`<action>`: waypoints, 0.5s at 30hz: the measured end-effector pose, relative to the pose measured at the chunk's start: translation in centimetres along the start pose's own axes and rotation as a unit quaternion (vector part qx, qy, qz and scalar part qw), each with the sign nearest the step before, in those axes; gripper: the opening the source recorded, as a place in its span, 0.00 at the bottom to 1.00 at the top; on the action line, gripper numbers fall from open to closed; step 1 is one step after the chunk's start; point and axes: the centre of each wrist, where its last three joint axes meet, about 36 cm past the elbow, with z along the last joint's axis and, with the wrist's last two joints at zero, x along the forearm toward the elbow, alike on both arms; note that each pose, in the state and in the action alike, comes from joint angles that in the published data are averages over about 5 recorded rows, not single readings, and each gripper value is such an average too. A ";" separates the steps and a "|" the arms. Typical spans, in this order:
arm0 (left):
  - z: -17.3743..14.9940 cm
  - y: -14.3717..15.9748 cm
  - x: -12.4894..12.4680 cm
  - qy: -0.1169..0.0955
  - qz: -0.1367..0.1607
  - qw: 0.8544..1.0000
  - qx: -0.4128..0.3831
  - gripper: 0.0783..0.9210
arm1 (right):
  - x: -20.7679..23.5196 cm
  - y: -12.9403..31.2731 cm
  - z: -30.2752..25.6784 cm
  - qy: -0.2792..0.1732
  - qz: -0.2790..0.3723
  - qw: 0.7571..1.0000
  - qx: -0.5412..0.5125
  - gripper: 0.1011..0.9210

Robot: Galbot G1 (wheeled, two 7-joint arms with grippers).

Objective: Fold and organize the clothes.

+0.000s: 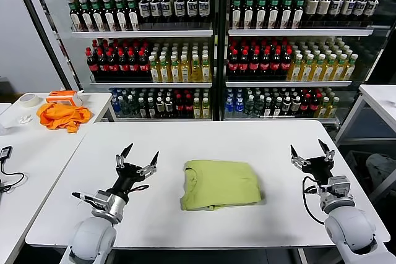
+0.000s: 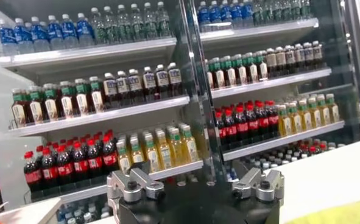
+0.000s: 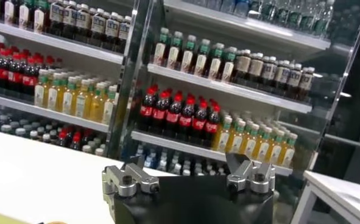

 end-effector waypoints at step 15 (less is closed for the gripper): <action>1.5 0.9 -2.1 -0.011 -0.009 1.000 0.000 0.88 | -0.7 0.5 1.5 -0.017 0.014 0.999 0.039 0.88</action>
